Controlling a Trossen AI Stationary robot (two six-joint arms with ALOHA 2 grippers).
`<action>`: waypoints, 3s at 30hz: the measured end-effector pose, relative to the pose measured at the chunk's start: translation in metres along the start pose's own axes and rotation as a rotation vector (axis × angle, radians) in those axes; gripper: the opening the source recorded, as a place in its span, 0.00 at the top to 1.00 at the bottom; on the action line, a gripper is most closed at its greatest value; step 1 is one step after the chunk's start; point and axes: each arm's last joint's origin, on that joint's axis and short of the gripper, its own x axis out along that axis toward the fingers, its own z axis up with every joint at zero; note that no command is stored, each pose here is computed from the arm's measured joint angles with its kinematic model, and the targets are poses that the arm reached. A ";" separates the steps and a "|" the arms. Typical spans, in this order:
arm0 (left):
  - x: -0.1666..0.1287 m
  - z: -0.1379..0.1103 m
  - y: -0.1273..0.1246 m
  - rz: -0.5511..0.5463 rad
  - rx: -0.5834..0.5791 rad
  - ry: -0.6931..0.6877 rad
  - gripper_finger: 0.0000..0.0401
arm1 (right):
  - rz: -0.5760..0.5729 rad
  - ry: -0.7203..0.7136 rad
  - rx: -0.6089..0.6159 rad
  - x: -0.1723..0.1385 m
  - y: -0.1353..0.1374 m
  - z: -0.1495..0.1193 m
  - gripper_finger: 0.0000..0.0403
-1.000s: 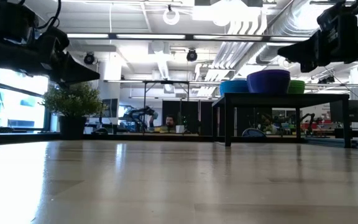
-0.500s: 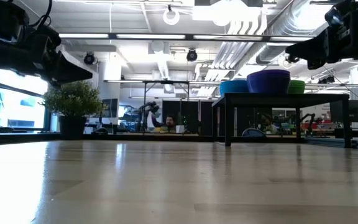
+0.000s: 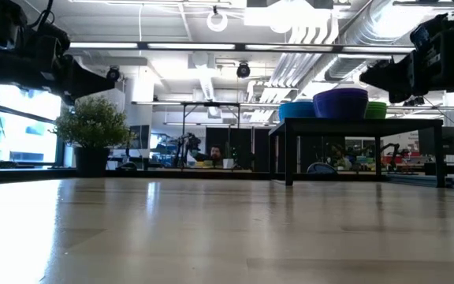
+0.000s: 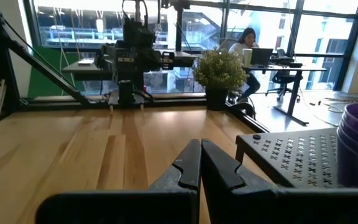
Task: Pick & Place Mini bowls
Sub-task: Return to Home Position
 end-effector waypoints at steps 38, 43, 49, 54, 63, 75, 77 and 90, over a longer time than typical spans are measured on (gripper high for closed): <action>0.000 0.000 0.001 0.051 0.018 -0.003 1.00 | -0.106 0.010 0.038 0.000 -0.003 -0.001 1.00; 0.000 0.000 0.001 0.051 0.018 -0.002 1.00 | -0.106 0.011 0.038 0.000 -0.003 -0.001 1.00; 0.000 0.000 0.001 0.050 0.018 -0.002 1.00 | -0.106 0.011 0.038 0.000 -0.003 -0.001 1.00; 0.000 0.000 0.001 0.050 0.018 -0.002 1.00 | -0.106 0.012 0.038 0.000 -0.003 -0.001 1.00; 0.000 0.000 0.001 0.048 0.018 -0.002 1.00 | -0.106 0.012 0.038 0.000 -0.003 -0.001 1.00; 0.000 0.000 0.001 0.048 0.018 -0.001 1.00 | -0.106 0.013 0.038 0.000 -0.003 -0.002 1.00; 0.000 0.000 0.001 0.049 0.018 -0.002 1.00 | -0.106 0.013 0.038 0.000 -0.003 -0.002 1.00; 0.000 0.000 0.001 0.050 0.018 -0.001 1.00 | -0.106 0.013 0.038 0.000 -0.003 -0.002 1.00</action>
